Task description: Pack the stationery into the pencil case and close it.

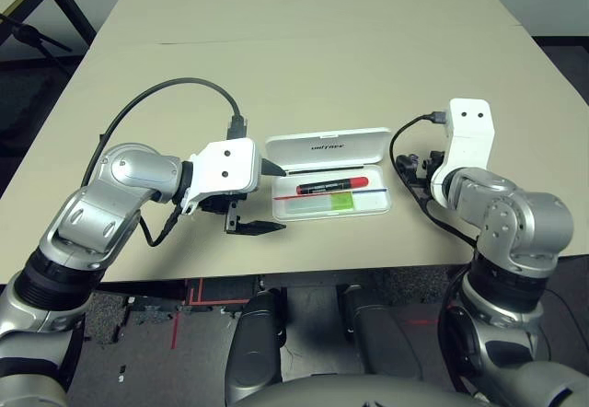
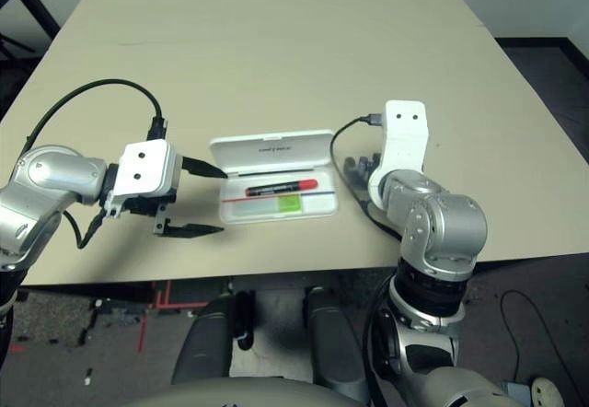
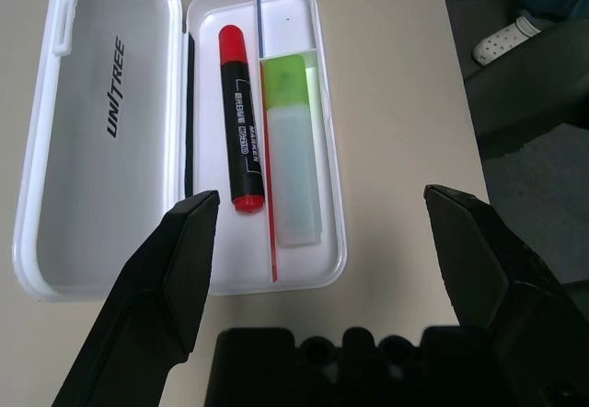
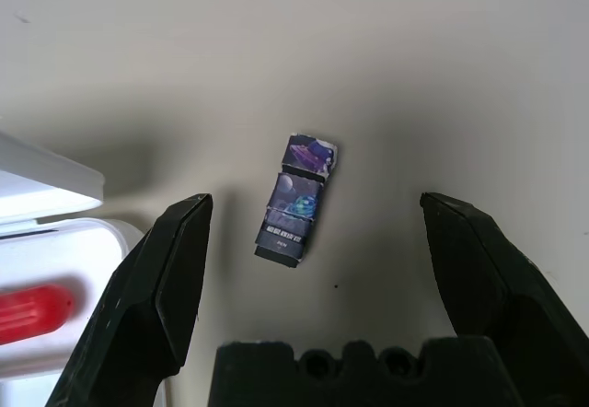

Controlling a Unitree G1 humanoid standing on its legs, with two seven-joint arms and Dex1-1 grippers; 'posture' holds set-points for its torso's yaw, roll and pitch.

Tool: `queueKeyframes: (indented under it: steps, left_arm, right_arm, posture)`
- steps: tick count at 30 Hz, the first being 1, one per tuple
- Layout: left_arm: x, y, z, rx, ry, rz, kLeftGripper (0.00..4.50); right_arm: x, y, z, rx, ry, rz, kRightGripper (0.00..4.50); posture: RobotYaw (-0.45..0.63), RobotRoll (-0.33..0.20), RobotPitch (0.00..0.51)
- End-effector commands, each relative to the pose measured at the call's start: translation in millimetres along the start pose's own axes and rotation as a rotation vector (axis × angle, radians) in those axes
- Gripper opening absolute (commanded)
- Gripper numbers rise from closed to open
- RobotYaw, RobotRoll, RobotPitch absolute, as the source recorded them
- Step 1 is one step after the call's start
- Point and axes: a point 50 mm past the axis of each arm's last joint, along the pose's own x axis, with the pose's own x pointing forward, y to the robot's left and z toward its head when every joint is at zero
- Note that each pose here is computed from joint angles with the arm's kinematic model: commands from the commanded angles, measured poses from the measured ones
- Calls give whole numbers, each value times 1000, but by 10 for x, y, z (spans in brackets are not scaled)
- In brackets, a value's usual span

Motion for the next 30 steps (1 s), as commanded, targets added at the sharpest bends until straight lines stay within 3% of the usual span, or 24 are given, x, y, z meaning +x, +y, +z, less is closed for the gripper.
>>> queueKeyframes:
  steps: [1,16,20,28,30]
  left_arm:
    - [26,-40,27,10,0,-22,4487]
    - [50,-42,15,13,1,-20,4487]
    - [50,-45,2,12,8,-20,4500]
    - [55,-38,-5,12,14,-21,4500]
    - [61,-33,-8,14,15,-22,4500]
  right_arm:
    - [99,31,-103,-7,35,-7,4500]
    - [226,75,-122,-50,29,7,4500]
    - [217,74,-127,-51,41,13,3569]
    - [132,26,-110,-84,60,41,484]
    - [111,2,-90,-105,61,55,329]
  posture:
    - [-77,0,203]
    - [-69,0,199]
    - [-68,0,198]
    - [-71,0,199]
    - [-76,0,198]
